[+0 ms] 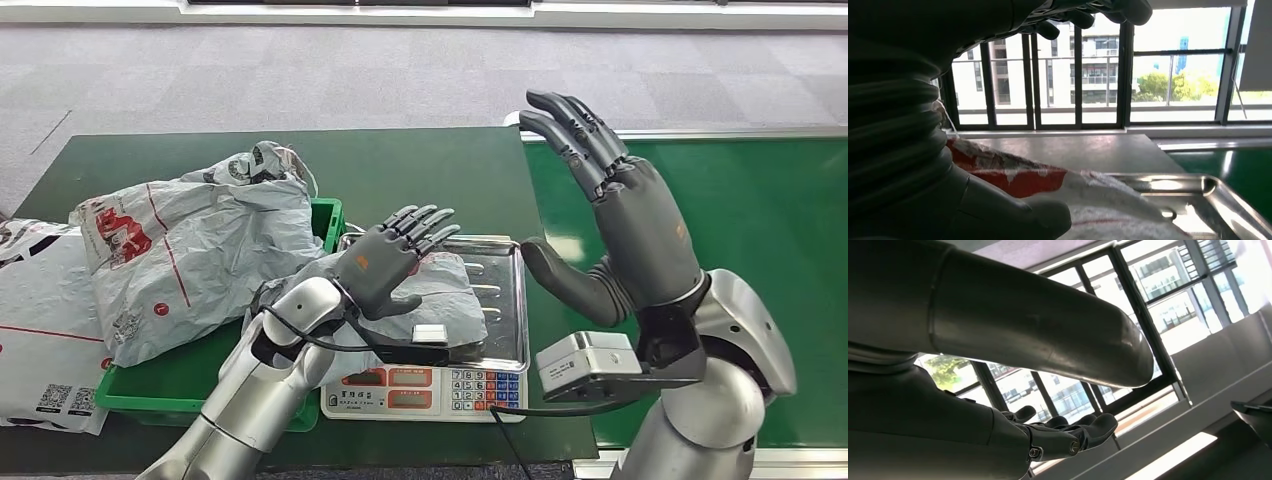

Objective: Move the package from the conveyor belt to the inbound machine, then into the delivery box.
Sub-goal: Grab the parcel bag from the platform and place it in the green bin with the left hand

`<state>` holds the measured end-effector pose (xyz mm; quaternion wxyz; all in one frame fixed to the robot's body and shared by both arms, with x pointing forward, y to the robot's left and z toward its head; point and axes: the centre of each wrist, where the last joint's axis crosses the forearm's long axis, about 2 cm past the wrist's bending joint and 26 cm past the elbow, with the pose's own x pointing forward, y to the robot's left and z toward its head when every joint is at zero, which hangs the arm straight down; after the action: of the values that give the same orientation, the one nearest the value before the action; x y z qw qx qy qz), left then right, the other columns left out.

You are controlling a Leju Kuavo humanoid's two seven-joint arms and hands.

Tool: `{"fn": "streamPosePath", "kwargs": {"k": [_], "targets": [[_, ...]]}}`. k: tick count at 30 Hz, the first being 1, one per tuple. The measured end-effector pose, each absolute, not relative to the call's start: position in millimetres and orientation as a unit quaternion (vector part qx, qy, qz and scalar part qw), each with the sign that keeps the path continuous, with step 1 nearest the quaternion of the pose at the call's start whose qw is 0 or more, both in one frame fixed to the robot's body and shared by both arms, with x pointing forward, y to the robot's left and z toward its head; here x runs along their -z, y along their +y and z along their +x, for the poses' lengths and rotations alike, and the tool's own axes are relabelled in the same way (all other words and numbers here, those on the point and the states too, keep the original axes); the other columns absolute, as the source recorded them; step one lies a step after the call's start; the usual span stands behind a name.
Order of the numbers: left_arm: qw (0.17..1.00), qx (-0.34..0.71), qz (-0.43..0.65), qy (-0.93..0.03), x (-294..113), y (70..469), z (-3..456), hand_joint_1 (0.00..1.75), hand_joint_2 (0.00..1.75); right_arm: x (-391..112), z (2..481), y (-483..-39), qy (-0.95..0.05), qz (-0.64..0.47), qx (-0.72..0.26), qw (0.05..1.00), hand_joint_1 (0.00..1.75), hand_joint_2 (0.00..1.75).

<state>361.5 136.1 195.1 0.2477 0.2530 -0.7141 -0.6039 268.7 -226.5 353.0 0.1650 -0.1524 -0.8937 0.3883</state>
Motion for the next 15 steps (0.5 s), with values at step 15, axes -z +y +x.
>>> {"fn": "streamPosePath", "kwargs": {"k": [15], "targets": [[0.327, 0.804, -0.009, -0.496, -172.9, 167.5, 428.0, 0.03, 1.75, -337.0, 280.9, -233.2, -0.896, -0.128, -0.383, 0.186, 0.0, 0.0]]}}
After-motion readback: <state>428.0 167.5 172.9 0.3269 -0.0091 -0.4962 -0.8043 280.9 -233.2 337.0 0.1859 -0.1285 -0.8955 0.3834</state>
